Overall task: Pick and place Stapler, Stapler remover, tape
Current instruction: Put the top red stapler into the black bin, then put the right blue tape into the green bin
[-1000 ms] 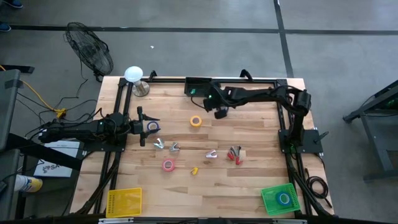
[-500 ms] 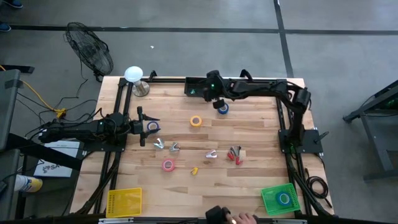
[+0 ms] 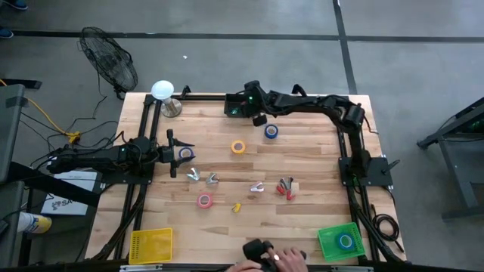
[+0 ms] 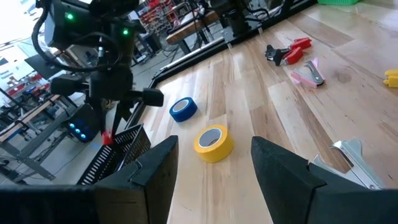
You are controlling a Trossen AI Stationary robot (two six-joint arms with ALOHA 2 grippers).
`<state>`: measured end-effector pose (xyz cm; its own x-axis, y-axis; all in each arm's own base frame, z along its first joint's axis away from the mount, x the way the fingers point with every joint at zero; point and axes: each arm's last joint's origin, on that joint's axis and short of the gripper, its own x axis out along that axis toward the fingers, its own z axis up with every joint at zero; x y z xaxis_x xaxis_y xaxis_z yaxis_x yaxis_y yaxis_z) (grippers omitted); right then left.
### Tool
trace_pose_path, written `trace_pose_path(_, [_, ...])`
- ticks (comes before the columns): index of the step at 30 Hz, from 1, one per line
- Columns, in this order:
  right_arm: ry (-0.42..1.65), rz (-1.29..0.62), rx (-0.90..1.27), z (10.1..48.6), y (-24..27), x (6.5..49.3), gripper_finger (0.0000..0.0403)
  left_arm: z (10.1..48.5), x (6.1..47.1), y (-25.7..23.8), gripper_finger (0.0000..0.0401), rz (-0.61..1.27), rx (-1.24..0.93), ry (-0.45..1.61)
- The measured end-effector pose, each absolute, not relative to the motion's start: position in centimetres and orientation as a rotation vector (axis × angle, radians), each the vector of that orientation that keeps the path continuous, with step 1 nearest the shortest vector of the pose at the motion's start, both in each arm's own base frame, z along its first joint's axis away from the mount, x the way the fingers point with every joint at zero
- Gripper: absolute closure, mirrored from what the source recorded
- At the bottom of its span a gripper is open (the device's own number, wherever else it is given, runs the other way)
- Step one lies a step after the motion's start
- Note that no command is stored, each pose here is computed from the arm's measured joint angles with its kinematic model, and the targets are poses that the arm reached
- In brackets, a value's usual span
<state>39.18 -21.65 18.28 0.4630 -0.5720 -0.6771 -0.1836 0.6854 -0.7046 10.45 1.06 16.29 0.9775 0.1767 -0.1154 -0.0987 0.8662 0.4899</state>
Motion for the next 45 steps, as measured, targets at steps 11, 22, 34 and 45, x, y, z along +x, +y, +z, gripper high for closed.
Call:
trace_pose_path(11, [1.132, -0.286, -0.816, 17.7, -22.1, 39.4, 0.0325, 16.3, 10.5, 1.1, 0.0204, 0.145, 0.503, 0.159])
trace_pose_path(22, [1.149, -0.287, -0.816, 17.6, -22.1, 39.3, 0.0304, 16.3, 10.4, 1.1, 0.0204, 0.147, 0.504, 0.159])
trace_pose_path(34, [1.226, -0.44, -0.862, 18.2, -21.2, 39.5, 0.0293, 16.3, 10.5, 1.1, 0.0204, 0.147, 0.504, 0.16])
trace_pose_path(45, [1.276, -0.399, -0.782, 20.1, -17.1, 39.1, 0.0293, 16.3, 10.4, 1.1, 0.0204, 0.147, 0.504, 0.159])
